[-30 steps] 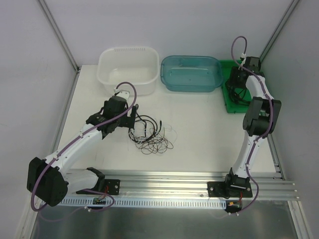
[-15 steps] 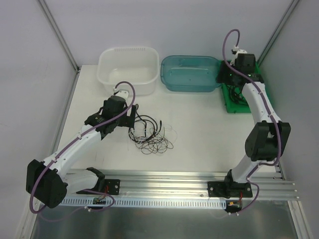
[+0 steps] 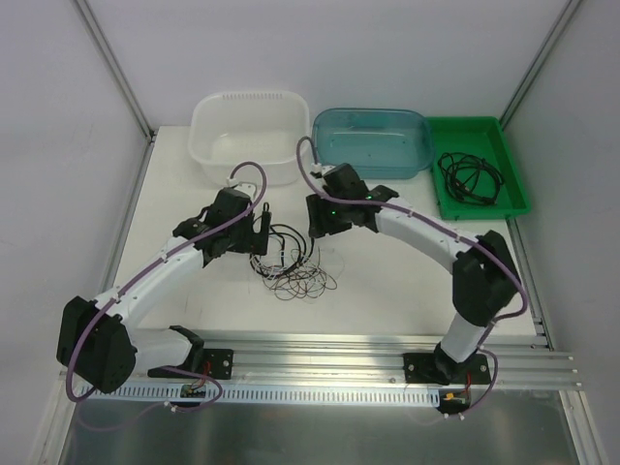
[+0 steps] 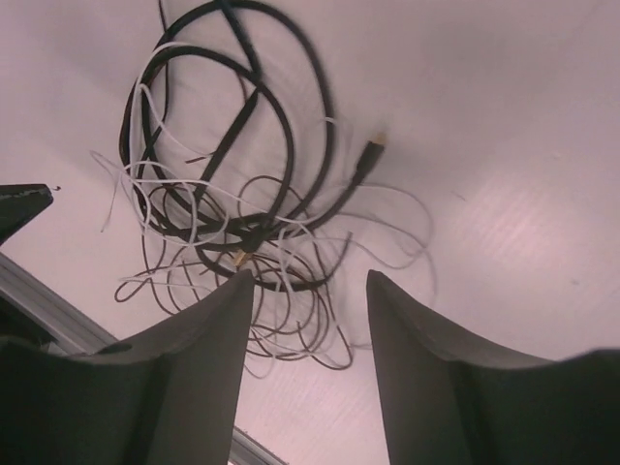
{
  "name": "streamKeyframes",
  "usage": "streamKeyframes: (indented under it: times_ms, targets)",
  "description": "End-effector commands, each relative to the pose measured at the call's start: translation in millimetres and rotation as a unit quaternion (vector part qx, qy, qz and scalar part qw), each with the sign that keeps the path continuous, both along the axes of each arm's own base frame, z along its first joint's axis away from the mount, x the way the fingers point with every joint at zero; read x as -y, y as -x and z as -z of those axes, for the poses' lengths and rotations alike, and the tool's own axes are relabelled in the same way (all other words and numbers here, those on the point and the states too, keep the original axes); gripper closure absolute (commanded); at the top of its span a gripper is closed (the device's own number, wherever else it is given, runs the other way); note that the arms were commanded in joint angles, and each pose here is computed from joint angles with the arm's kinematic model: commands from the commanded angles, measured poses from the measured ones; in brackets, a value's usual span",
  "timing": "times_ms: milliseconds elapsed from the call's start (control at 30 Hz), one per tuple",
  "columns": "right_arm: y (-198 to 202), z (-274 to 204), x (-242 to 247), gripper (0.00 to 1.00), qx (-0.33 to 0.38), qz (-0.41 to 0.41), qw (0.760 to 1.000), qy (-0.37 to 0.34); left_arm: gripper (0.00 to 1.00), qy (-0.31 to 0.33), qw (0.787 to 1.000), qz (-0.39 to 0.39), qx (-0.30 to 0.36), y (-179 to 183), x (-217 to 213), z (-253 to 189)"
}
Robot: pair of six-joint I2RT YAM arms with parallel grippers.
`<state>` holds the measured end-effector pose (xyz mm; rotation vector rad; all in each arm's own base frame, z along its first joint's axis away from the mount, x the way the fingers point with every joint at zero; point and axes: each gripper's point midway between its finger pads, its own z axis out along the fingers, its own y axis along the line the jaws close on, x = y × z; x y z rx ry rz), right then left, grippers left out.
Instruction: Untangle the cables
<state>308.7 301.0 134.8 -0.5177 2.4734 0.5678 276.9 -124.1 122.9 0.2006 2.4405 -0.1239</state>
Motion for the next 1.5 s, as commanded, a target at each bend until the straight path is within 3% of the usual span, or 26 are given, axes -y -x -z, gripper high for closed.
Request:
streamKeyframes:
  times_ms: [0,67,400,967,1067,1200,1267,1400,1467]
  targets:
    - [-10,7,-40,0.50,0.002,0.009,1.000,-0.010,0.01,-0.001,1.000,-0.020,-0.019,9,-7,8]
    - [-11,14,-64,0.56,0.001,-0.008,1.000,-0.012,0.01,-0.021,0.999,-0.037,-0.019,7,-17,11]
    - [-24,66,-103,0.59,-0.021,-0.039,0.999,0.020,0.01,-0.027,0.996,-0.072,-0.035,-1,-34,18]
    - [-28,106,-55,0.58,0.003,-0.003,0.992,0.124,0.01,-0.026,0.997,-0.072,-0.030,-2,-36,15]
    - [-20,110,-54,0.63,-0.004,-0.016,0.993,0.118,0.01,-0.020,0.997,-0.068,-0.034,-1,-33,15]
    - [-16,108,-52,0.87,-0.005,-0.021,0.993,0.112,0.01,-0.018,0.997,-0.066,-0.034,-1,-32,14]
    - [-18,84,-52,0.99,0.016,-0.018,0.995,0.097,0.01,-0.019,0.997,-0.067,-0.031,-1,-33,13]
    - [-19,12,-39,0.99,0.073,-0.018,0.994,0.084,0.01,-0.017,0.997,-0.069,-0.021,-3,-33,8]
    - [-24,-51,-29,0.99,0.131,-0.010,0.989,0.068,0.01,-0.015,0.998,-0.067,-0.018,-3,-33,5]
